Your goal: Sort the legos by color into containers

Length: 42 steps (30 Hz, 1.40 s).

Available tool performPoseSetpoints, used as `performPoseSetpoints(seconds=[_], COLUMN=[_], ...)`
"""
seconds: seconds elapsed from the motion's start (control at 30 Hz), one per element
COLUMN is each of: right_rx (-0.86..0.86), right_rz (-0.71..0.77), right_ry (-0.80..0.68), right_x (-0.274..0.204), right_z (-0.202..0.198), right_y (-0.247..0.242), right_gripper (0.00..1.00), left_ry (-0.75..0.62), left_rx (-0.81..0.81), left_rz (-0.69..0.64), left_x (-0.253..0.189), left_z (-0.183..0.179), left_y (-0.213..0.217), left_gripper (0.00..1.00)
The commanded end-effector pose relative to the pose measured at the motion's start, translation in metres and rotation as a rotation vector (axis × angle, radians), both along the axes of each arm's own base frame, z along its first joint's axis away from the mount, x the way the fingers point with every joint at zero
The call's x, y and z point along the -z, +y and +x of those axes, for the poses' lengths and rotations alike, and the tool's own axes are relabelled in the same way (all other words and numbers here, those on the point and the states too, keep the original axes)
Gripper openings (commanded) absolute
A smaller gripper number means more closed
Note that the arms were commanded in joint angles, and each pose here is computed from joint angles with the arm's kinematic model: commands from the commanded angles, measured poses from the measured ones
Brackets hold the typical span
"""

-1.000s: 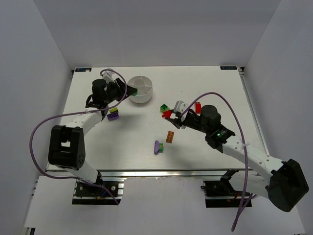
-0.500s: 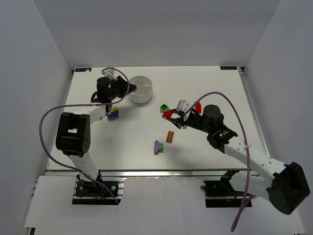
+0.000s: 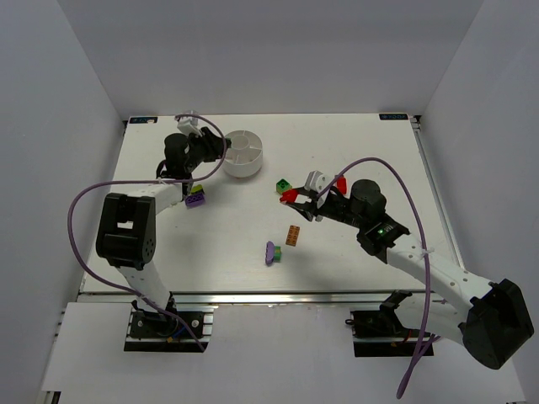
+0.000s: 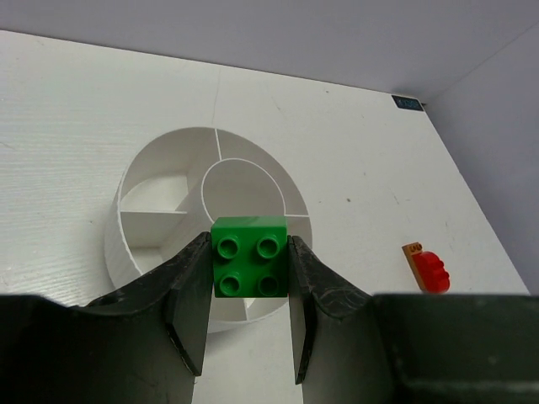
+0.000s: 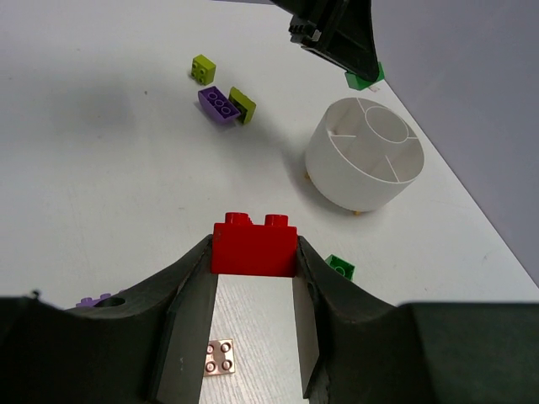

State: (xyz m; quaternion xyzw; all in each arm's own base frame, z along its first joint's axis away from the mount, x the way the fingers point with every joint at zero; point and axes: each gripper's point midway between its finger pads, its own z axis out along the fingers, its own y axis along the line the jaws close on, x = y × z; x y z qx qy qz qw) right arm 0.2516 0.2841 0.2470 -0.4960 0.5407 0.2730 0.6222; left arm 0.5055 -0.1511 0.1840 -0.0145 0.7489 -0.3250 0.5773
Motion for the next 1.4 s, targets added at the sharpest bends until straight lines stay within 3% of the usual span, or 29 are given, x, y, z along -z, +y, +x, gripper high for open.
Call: performPoseSetpoints(seconds=[0.0, 0.23, 0.7, 1.0, 1.37], right_rx=[-0.007, -0.006, -0.004, -0.002, 0.006], right_rz=[0.046, 0.046, 0.05, 0.052, 0.051], right_ry=[-0.043, -0.04, -0.036, -0.034, -0.022], right_x=[-0.024, -0.023, -0.023, -0.024, -0.023], right_z=[0.0, 0.001, 0.003, 0.004, 0.007], right_y=[0.001, 0.0, -0.003, -0.005, -0.007], right_gripper=[0.0, 0.0, 0.0, 0.0, 0.0], left_ry=[-0.09, -0.081, -0.043, -0.032, -0.054], left_rx=[0.012, 0.018, 0.002, -0.018, -0.044], left_rz=[0.044, 0.039, 0.044, 0.048, 0.046], left_x=[-0.008, 0.0, 0.015, 0.016, -0.011], left_z=[0.001, 0.009, 0.023, 0.025, 0.02], left_y=[0.0, -0.003, -0.002, 0.001, 0.005], left_gripper=[0.08, 0.14, 0.35, 0.58, 0.59])
